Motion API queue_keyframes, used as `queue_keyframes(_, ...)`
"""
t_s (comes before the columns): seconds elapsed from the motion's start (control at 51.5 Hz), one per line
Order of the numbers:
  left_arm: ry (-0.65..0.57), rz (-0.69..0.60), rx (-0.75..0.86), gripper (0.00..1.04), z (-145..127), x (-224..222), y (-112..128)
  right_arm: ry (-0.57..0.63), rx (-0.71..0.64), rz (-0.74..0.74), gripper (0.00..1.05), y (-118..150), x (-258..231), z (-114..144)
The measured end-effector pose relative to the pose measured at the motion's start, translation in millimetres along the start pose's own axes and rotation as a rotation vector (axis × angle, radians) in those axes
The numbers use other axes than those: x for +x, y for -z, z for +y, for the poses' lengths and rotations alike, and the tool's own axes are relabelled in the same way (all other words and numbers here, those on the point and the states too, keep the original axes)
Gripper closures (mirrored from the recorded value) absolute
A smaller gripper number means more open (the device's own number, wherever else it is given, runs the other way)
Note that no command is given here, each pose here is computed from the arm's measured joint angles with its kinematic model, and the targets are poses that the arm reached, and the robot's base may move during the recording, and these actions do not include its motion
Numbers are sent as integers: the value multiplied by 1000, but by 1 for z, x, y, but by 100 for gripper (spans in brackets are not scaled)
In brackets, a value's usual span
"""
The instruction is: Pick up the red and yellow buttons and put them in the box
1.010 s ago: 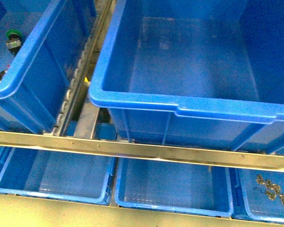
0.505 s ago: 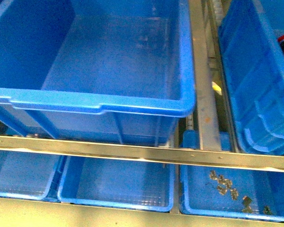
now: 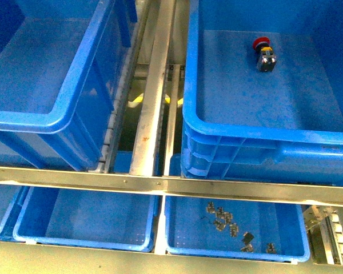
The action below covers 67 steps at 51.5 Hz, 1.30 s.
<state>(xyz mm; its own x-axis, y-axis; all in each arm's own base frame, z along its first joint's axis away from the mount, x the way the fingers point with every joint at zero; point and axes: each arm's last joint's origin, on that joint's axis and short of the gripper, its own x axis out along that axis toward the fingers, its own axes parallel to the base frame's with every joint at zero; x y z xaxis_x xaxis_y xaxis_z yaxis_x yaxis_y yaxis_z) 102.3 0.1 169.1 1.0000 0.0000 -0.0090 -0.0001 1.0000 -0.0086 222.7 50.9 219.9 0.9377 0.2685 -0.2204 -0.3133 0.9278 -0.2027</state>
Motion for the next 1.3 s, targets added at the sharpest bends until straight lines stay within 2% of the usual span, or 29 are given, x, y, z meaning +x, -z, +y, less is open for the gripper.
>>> queue_keyframes(0.35,-1,-14,0,102,0,-5,0,-17,9,19,79,3,5,7)
queue_keyframes(0.505,-1,-14,0,66,0,-5,0,-31,46,61,79,10,22,8)
queue_keyframes(0.602,-1,-14,0,50,0,-5,0,-12,60,96,79,10,48,0)
queue_keyframes(0.816,-1,-14,1,6,0,-5,0,74,108,206,79,5,155,-27)
queue_keyframes(0.893,-1,-14,2,9,0,-5,0,110,143,259,79,8,188,-35)
queue_keyframes(1.107,-1,-14,2,8,0,-5,0,205,133,372,79,19,264,-53)
queue_keyframes(1.301,-1,-14,2,8,0,-5,0,262,148,469,79,30,293,-60)
